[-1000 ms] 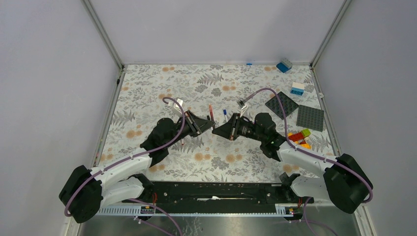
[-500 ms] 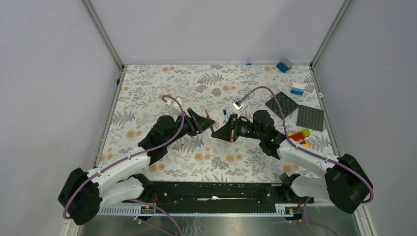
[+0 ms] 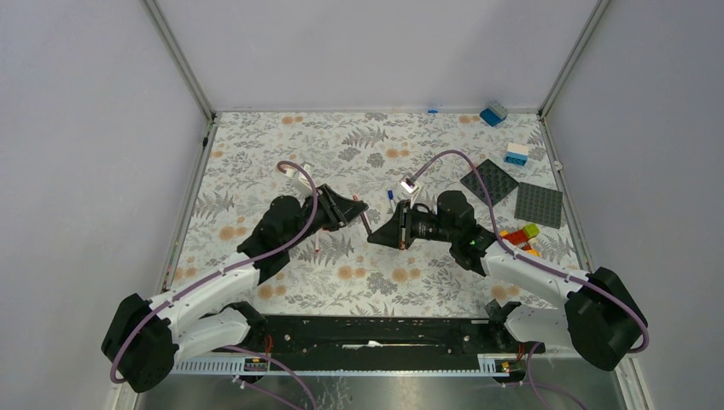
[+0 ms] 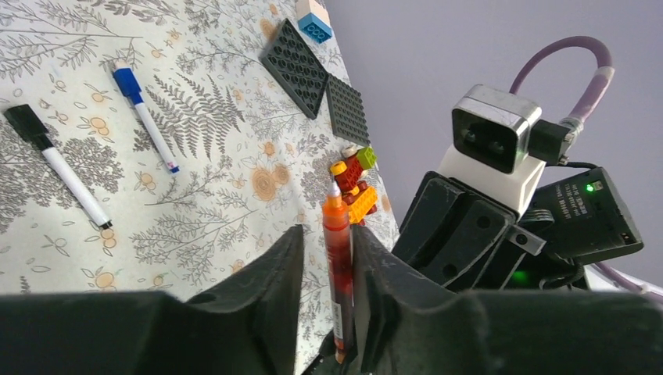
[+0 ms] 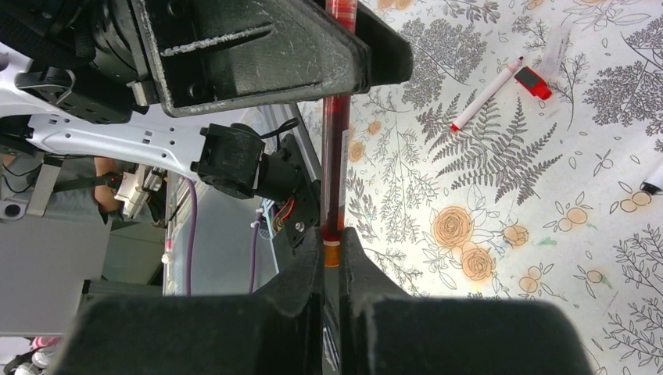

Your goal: Insert the pens into the pen caps

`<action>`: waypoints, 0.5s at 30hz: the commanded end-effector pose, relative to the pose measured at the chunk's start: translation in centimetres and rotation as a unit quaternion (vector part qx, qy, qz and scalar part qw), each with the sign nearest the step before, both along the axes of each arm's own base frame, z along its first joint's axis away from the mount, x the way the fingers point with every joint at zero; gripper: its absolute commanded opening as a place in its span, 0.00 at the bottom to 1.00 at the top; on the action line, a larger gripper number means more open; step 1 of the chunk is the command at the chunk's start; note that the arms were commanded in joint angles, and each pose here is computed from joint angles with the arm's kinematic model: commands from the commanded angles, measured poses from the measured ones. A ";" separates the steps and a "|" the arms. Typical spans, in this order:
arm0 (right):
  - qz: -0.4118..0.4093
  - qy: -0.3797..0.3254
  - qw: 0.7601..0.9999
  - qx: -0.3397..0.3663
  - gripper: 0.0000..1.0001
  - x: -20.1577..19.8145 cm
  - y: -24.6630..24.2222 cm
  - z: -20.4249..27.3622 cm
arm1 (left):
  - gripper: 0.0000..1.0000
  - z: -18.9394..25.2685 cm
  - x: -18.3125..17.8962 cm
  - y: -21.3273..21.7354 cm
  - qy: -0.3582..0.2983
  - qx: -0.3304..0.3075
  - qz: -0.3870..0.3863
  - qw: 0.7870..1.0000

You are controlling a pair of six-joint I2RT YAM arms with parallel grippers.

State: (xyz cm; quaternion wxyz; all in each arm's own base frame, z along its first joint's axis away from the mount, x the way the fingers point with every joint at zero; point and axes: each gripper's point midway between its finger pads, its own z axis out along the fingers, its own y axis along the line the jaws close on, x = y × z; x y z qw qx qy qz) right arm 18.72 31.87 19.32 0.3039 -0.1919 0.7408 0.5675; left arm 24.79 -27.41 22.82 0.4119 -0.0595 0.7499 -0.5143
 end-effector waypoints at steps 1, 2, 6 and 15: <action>0.031 -0.040 0.999 0.019 0.00 -0.5 0.8 2.5 | 0.23 3.3 0.6 0.2 -0.039 -0.025 0.010 0.999; 0.034 -0.040 0.998 0.019 0.00 -0.6 0.9 2.5 | 0.18 3.2 0.6 0.2 -0.037 -0.025 0.010 0.999; 0.037 -0.044 0.998 0.015 0.00 -0.7 1.0 2.6 | 0.00 2.7 0.4 0.2 -0.033 -0.026 0.007 0.999; 0.004 -0.050 0.998 0.037 0.74 0.5 1.2 3.9 | 0.00 2.5 -0.2 0.4 -0.031 -0.040 0.004 0.999</action>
